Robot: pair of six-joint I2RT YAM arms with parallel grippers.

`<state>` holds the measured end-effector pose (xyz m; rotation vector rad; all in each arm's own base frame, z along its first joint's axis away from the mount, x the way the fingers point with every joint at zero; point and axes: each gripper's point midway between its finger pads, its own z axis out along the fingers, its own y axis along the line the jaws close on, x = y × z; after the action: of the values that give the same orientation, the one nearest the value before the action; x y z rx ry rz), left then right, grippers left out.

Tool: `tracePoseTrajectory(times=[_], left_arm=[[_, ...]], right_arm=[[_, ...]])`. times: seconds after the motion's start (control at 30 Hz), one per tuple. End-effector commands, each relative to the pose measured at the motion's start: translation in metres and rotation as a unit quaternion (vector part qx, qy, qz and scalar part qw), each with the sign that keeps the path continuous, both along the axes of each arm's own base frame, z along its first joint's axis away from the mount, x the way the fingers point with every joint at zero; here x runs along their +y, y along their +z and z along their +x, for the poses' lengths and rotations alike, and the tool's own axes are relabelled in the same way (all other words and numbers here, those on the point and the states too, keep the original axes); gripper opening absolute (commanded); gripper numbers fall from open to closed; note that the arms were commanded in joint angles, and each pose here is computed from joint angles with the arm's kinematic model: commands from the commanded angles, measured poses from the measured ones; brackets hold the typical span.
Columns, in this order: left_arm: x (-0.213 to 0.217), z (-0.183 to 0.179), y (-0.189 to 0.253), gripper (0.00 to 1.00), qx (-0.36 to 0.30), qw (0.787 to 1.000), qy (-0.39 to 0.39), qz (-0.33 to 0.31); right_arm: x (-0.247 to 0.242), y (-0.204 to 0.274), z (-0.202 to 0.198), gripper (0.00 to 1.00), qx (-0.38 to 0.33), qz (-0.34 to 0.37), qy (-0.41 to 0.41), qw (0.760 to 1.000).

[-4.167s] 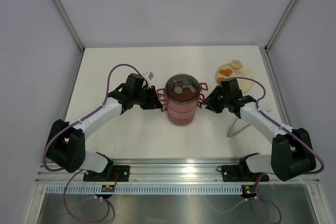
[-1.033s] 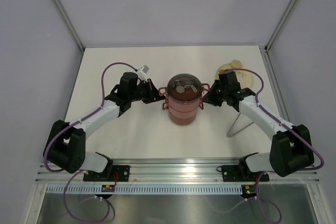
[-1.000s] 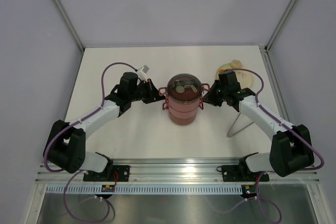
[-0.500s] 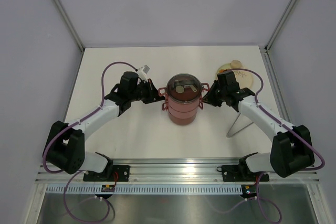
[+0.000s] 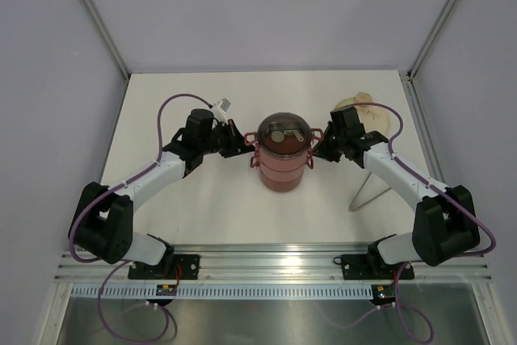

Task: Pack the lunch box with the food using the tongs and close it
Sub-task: Close the fastener on the packing box.

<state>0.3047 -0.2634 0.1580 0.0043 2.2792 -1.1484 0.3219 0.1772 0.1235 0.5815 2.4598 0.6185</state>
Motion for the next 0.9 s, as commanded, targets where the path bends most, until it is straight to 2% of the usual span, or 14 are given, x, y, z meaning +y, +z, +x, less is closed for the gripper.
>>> tracePoseTrajectory(times=[0.0,0.6,0.87], left_arm=[[-0.038,-0.019,0.013,0.0,0.004,0.996,-0.073,-0.046],[-0.044,-0.022,0.011,0.0,0.008,0.996,-0.076,-0.047],[-0.033,-0.012,0.015,0.0,-0.017,0.998,-0.062,-0.01]], right_arm=[[0.064,0.043,0.0,0.21,-0.04,0.086,0.078,0.992],[0.076,0.046,0.002,0.21,-0.043,0.082,0.086,0.992],[0.04,0.048,0.001,0.24,-0.051,0.011,0.05,0.997]])
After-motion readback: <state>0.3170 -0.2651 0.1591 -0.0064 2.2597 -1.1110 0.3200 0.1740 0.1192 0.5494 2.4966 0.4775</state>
